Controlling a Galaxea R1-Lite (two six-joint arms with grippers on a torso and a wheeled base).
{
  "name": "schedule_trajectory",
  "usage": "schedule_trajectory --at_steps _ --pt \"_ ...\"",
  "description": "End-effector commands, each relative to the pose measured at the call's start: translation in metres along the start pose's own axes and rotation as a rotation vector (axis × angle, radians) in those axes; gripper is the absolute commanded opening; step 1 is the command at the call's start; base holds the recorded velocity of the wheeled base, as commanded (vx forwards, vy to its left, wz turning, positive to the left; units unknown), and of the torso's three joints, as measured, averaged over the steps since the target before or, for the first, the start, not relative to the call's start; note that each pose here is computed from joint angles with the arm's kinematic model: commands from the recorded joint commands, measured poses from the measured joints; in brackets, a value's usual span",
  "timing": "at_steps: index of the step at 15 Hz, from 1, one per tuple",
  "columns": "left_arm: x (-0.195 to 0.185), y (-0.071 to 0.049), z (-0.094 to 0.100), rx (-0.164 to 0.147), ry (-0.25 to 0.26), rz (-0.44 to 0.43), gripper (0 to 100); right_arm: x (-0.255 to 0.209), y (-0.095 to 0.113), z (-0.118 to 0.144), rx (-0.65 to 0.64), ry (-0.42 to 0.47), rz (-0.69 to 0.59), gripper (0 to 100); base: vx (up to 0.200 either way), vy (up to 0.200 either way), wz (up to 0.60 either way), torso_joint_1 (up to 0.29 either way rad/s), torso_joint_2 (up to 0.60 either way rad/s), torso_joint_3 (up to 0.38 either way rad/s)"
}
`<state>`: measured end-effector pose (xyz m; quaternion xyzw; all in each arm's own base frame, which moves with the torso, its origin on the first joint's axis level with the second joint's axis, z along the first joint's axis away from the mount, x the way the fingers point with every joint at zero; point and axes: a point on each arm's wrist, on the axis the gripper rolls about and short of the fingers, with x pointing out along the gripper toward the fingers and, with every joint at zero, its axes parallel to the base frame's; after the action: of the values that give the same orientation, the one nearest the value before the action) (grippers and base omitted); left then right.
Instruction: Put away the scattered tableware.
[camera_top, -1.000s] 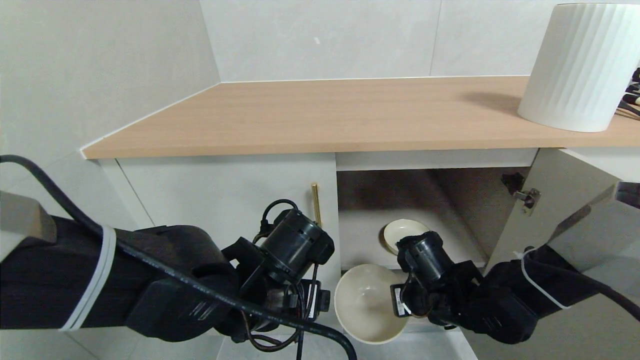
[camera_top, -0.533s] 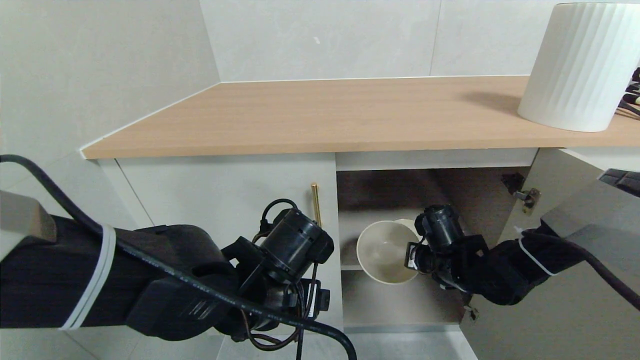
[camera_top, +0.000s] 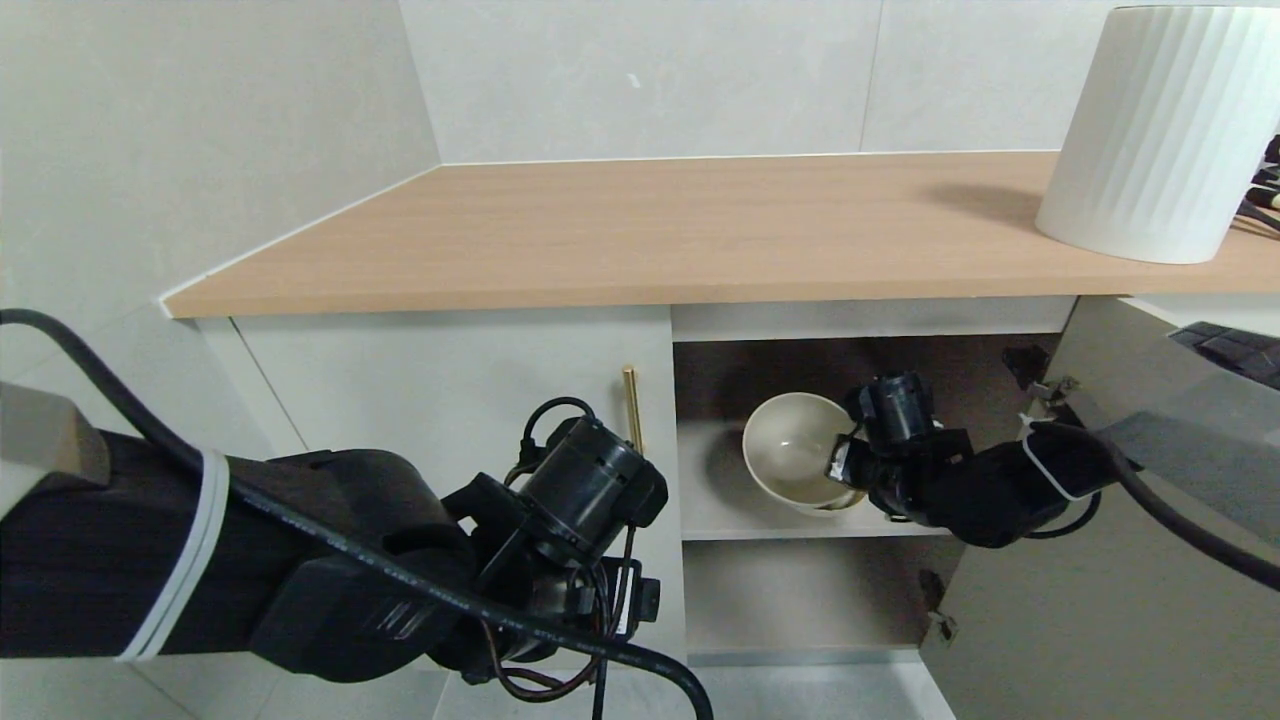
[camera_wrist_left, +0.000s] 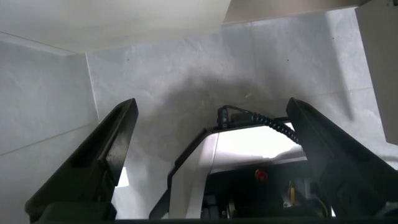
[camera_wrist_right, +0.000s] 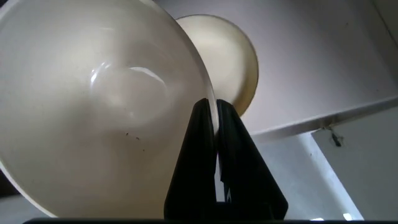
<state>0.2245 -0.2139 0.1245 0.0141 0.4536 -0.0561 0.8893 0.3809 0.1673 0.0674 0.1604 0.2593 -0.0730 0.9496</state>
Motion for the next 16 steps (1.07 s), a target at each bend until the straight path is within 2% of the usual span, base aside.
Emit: schedule_trajectory --at_steps 1,5,16 --pt "0.000 0.000 0.000 0.001 0.000 -0.001 100 0.013 -0.006 -0.002 0.007 0.004 -0.024 0 0.000 0.000 0.00 0.000 0.00 0.000" --pt "0.000 0.000 0.000 0.000 0.000 0.000 100 0.032 -0.018 -0.001 0.026 0.003 -0.063 0 0.000 0.000 0.00 0.000 0.00 0.000" --pt "0.003 0.000 -0.001 0.004 0.008 0.006 100 0.047 -0.022 -0.005 0.029 0.009 -0.083 0 0.000 0.000 0.00 0.000 0.00 0.000"
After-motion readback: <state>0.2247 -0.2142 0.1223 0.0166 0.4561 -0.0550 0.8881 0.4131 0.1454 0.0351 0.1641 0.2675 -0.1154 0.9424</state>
